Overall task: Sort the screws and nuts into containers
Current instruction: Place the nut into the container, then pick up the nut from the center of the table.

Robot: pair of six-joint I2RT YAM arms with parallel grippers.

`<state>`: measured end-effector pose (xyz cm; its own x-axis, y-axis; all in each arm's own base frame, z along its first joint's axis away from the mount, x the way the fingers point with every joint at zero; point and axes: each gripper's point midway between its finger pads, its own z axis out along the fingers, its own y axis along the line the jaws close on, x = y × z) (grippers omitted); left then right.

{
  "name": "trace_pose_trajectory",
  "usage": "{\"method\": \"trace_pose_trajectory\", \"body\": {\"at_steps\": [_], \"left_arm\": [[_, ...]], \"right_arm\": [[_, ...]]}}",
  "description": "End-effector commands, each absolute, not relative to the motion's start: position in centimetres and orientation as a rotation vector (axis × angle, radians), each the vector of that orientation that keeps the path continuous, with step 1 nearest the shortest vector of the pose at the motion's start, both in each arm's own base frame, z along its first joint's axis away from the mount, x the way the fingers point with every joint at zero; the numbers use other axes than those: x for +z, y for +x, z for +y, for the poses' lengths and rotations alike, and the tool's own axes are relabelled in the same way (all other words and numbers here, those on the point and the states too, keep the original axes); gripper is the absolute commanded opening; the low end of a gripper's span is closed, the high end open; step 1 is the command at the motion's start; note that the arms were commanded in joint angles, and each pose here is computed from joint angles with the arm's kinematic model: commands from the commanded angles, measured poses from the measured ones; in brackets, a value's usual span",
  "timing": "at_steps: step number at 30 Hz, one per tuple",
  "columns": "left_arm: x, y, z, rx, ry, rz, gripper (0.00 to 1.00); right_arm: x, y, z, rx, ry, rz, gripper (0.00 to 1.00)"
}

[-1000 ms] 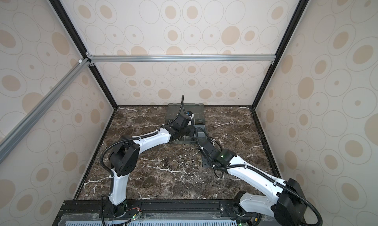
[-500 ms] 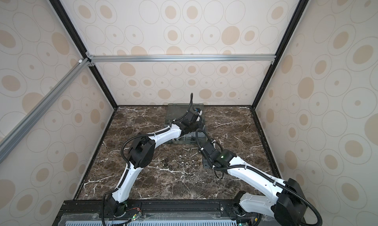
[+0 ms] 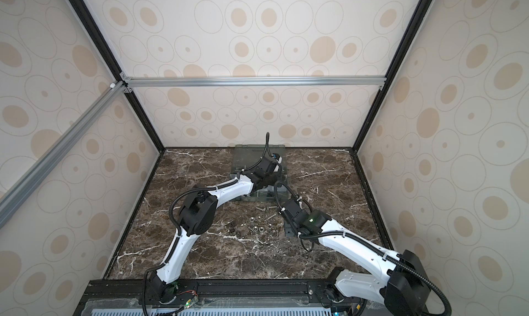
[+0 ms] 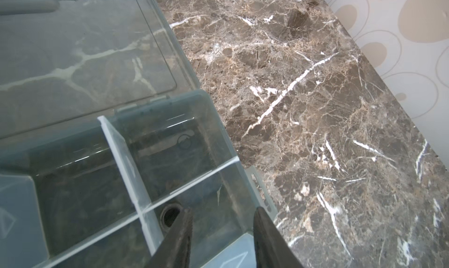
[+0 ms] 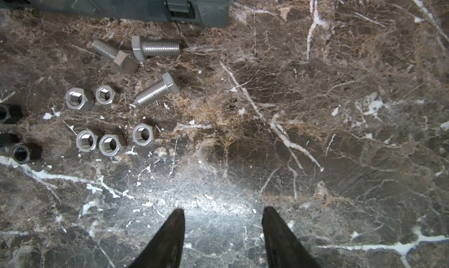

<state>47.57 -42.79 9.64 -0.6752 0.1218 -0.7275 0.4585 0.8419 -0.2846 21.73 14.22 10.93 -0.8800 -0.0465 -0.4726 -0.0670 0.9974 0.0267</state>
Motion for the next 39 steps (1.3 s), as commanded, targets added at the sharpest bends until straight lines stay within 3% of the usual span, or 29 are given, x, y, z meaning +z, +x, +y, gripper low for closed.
{"method": "trace_pose_trajectory", "body": {"at_steps": [1, 18, 30, 39], "left_arm": [[15.4, 47.5, -42.6, -0.637, 0.397, 2.168, 0.42], [20.5, 42.8, -33.9, -0.627, 0.260, 2.082, 0.42], [17.4, 36.6, -23.9, -0.491, 0.119, 2.143, 0.44], [17.6, 33.3, -19.4, -0.447, 0.042, 2.123, 0.45]], "right_arm": [[11.0, 21.3, 13.5, 0.027, -0.057, 2.647, 0.55], [11.1, 21.4, 14.4, 0.073, -0.092, 2.657, 0.55], [10.4, 22.7, 20.1, 0.134, -0.266, 2.686, 0.54], [9.0, 22.7, 24.8, 0.144, -0.420, 2.706, 0.55]]}}
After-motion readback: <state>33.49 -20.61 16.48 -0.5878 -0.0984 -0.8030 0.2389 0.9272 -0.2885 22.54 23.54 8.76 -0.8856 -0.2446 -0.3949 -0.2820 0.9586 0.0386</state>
